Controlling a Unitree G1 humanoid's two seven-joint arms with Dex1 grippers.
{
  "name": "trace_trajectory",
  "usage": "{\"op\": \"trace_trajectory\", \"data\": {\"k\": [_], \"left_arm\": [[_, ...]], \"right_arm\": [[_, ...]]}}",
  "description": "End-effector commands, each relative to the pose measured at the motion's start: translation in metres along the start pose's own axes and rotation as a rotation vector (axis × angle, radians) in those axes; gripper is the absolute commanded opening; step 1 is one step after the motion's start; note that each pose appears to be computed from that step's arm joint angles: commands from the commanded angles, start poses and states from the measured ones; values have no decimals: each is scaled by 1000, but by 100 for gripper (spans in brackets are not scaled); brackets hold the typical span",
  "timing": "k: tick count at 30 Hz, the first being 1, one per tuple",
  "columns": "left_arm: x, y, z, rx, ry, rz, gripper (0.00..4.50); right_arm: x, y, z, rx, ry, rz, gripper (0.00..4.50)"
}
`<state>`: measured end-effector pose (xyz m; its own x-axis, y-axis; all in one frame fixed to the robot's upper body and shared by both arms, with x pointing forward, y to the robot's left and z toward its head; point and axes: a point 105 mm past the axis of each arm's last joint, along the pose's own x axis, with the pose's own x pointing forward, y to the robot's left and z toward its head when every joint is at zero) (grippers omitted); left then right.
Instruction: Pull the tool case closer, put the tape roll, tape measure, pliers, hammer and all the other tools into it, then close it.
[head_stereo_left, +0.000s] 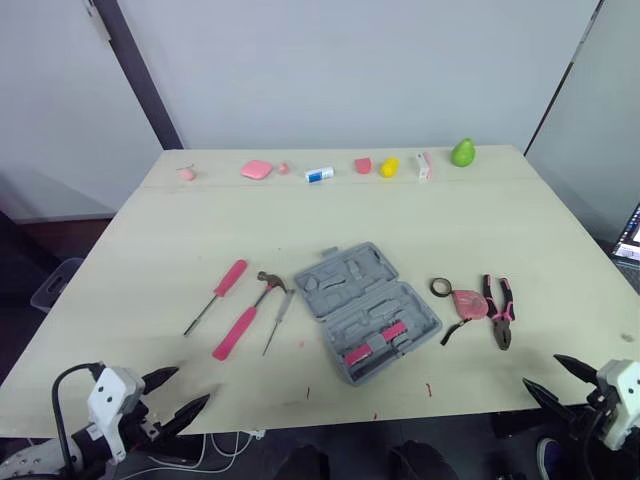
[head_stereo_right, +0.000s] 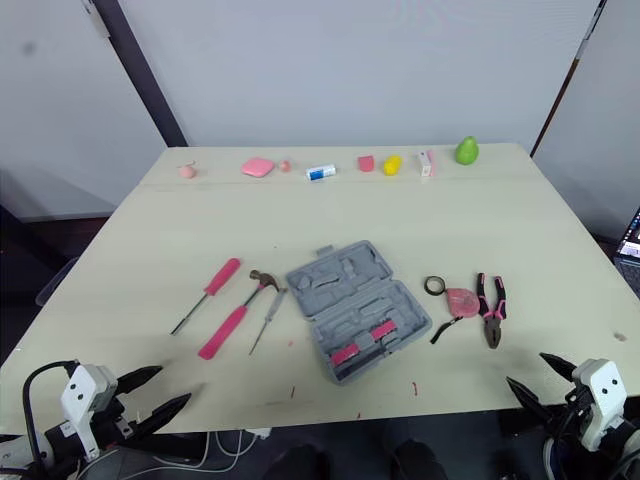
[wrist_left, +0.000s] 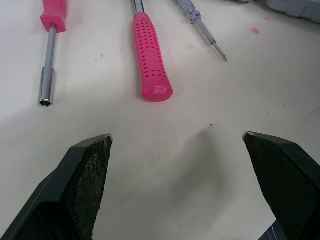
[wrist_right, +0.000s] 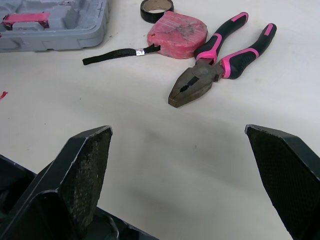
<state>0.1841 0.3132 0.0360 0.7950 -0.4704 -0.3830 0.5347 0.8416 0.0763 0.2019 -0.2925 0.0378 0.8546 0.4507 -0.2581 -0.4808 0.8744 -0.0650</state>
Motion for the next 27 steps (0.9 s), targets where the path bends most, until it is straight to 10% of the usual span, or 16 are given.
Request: {"op": "trace_trajectory", "data": {"k": [1, 27], "left_arm": [[0, 1, 8, 29, -27, 5, 446], [26, -9, 56, 29, -117, -109, 446]], "right_arm": [[-7, -7, 7, -24, -10, -20, 450], [4, -9, 43, -101, -73, -13, 450]]}}
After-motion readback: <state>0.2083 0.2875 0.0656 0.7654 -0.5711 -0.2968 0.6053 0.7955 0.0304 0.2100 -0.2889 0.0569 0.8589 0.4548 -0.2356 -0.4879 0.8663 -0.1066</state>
